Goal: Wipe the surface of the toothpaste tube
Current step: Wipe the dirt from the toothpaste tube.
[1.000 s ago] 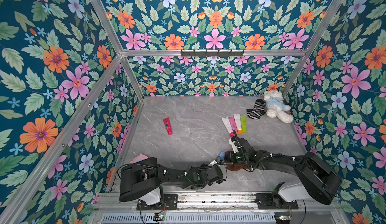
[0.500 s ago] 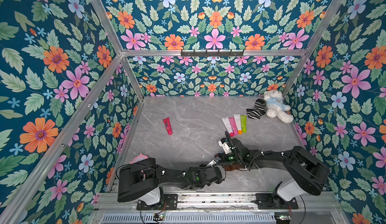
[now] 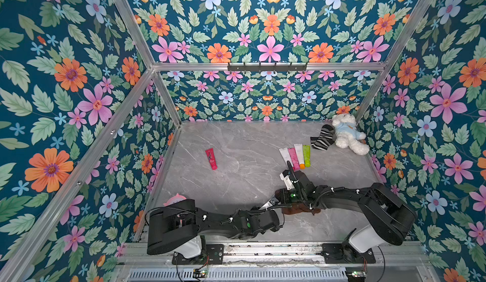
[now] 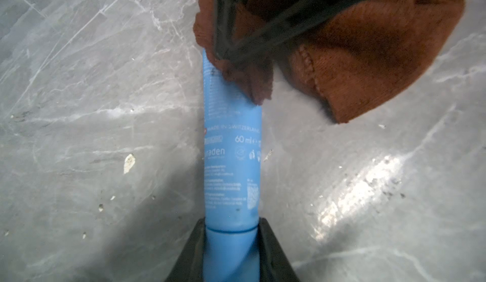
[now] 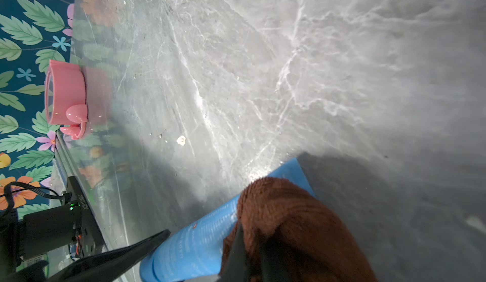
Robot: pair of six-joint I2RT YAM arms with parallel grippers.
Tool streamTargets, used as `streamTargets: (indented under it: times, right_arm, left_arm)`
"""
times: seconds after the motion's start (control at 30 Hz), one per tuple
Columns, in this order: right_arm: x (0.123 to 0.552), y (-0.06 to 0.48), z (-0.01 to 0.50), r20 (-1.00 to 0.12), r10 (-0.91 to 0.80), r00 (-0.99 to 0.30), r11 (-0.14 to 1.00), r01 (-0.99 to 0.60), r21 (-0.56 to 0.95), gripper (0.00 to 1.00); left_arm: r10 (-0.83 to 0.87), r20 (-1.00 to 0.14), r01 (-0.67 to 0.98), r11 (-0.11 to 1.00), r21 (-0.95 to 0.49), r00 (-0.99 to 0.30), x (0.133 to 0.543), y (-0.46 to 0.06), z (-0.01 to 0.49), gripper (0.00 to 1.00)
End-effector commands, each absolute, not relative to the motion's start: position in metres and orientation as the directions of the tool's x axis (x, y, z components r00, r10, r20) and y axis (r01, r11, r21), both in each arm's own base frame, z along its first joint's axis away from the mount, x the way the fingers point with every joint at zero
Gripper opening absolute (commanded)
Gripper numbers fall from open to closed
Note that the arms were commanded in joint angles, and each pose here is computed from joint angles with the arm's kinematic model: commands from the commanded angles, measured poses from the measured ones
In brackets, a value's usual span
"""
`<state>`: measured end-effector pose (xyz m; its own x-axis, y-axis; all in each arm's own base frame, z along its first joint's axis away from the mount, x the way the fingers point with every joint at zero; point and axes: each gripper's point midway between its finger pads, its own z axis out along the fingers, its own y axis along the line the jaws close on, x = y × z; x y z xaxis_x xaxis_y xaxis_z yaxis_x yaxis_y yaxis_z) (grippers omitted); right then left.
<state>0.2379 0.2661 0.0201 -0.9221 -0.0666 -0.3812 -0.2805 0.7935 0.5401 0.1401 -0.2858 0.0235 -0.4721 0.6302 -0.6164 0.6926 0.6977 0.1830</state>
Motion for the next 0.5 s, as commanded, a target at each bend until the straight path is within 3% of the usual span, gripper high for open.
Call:
streamTargets:
  times: [0.0,0.3,0.47]
  right_arm:
    - [0.224,0.230,-0.012,-0.306,-0.089,-0.948,0.895,-0.211,0.393,0.00]
    - [0.181,0.294,0.013,-0.280,-0.149,-0.948,0.712,-0.299,0.635,0.00]
    - [0.190,0.285,-0.005,-0.258,-0.120,-0.959,0.744,-0.259,0.615,0.00]
  left_arm:
    - [0.639,-0.613,0.710,0.682,0.174,-0.464,0.137,-0.289,0.024,0.00]
    - [0.643,-0.611,0.712,0.680,0.176,-0.462,0.137,-0.290,0.023,0.00]
    - [0.641,-0.613,0.712,0.680,0.175,-0.462,0.137,-0.290,0.024,0.00]
